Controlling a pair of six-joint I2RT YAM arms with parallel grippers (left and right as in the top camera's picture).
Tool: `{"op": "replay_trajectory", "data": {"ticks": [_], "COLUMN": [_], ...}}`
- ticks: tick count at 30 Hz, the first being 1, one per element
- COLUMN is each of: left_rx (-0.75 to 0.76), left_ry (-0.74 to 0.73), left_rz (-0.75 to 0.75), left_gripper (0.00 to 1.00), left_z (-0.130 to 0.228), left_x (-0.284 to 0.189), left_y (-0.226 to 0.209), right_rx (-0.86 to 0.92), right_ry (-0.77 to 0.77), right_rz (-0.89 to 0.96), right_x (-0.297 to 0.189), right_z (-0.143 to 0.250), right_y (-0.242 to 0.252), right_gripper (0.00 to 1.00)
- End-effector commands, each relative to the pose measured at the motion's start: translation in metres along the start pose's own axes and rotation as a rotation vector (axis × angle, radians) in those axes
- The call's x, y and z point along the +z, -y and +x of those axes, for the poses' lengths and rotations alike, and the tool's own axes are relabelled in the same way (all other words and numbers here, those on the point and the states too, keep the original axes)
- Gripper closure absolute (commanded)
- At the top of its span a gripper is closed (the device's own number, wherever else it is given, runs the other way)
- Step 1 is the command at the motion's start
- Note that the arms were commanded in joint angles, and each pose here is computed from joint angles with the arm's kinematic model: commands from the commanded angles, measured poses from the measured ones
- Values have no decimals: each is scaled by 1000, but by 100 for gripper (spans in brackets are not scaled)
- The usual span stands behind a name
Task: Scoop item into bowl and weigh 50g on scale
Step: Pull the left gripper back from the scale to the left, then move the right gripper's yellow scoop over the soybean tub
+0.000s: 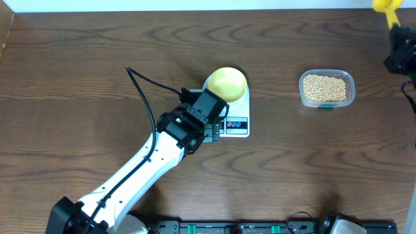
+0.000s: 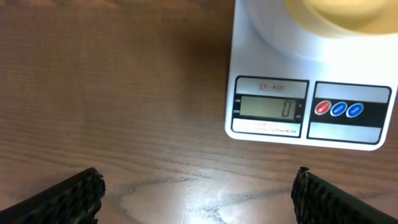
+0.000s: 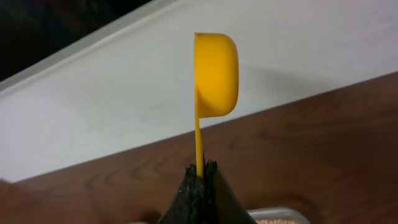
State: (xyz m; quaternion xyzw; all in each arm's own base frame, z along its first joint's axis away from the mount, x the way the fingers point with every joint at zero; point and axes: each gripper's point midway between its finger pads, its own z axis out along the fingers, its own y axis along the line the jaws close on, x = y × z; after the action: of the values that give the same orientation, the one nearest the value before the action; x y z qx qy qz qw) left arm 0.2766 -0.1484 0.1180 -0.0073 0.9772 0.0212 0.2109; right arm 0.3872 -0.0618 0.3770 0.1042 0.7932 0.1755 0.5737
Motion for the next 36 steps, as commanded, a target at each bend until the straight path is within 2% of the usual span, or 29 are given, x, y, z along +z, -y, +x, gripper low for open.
{"op": "replay_trajectory", "data": {"ticks": [1, 3, 6, 8, 10, 15, 16, 19, 23, 29, 33, 36], "left_rx": [77, 182, 223, 237, 210, 129, 133, 216, 299, 376, 367, 363], "left_ry": [-66, -90, -144, -154, -106, 5, 2, -37, -106, -127, -106, -89], "left_rz": [47, 92, 183, 308, 376, 359, 371, 560, 483, 345, 263, 267], "left_gripper": [2, 2, 2, 2, 2, 2, 2, 2, 2, 2, 2, 2], "left_z": [13, 15, 16, 10, -3, -22, -20, -9, 1, 7, 4, 0], "left_x": [1, 1, 1, -7, -19, -39, -41, -48, -22, -1, 4, 4], "left_y": [5, 7, 1, -9, -26, -65, -62, -22, -9, 0, -3, -1], "right_rx": [-2, 8, 10, 11, 11, 10, 9, 6, -4, -13, -12, -12], "right_ry": [-24, -41, -44, -45, -45, -44, -44, -44, -44, -44, -44, -43], "right_rz": [-43, -39, -38, -38, -38, -38, -38, -38, -38, -38, -38, -38], "right_x": [-2, -2, -2, -2, -2, -2, -2, -2, -2, -2, -2, -2], "right_z": [2, 6, 7, 7, 7, 7, 7, 7, 7, 7, 7, 7], "right_y": [-9, -8, -8, -8, -8, -8, -8, -8, -8, -8, -8, -8], "right_gripper": [99, 99, 99, 99, 99, 99, 99, 99, 99, 99, 99, 99]}}
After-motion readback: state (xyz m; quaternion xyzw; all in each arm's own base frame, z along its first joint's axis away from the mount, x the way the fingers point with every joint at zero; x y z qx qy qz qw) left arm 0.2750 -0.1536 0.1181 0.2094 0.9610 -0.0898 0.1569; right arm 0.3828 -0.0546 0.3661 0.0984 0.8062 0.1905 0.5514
